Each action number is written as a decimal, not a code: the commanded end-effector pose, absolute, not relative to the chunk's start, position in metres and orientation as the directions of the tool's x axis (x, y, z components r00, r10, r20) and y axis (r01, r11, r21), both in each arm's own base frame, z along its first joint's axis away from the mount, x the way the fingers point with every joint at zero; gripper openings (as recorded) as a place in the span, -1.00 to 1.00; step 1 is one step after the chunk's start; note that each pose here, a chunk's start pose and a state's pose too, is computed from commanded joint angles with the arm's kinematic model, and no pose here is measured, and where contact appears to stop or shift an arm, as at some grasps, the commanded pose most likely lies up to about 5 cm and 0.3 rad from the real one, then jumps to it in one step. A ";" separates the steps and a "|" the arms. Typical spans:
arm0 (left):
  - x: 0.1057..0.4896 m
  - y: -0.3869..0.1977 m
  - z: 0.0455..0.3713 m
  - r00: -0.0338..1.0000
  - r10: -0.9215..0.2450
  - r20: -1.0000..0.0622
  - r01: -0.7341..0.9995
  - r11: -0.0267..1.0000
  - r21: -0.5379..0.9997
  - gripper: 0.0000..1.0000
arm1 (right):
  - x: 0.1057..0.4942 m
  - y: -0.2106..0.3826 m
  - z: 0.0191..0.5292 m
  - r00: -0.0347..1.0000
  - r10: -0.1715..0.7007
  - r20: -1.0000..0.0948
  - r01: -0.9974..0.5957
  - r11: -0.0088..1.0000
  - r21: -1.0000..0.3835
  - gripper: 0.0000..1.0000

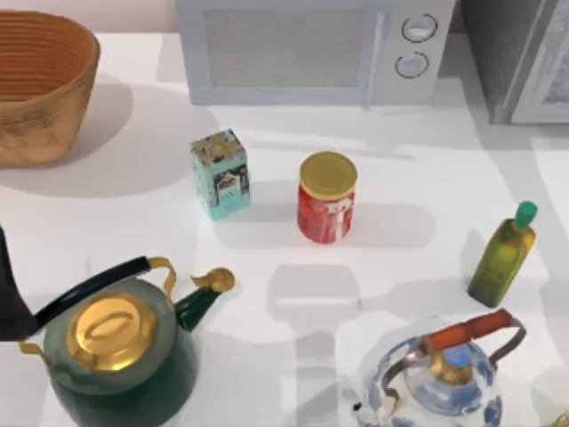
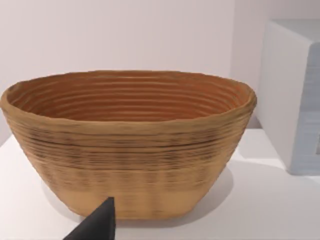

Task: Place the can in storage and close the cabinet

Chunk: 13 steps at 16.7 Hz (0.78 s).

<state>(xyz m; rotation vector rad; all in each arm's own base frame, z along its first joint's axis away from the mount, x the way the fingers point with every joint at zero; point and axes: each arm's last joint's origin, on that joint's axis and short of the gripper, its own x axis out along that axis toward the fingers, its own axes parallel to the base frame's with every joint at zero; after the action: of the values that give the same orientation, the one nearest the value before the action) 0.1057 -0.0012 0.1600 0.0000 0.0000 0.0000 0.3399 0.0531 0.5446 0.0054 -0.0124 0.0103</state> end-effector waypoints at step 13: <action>0.106 -0.001 0.160 1.000 0.000 0.000 0.000 1.000 0.000 1.00 | 0.406 0.045 0.530 1.000 -0.003 0.000 0.003 1.000 0.003 -1.00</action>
<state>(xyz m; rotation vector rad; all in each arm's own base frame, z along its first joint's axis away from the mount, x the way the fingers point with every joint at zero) 0.1057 -0.0012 0.1600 0.0000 0.0000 0.0000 0.4057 0.0448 0.5303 0.0031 0.0000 -0.0031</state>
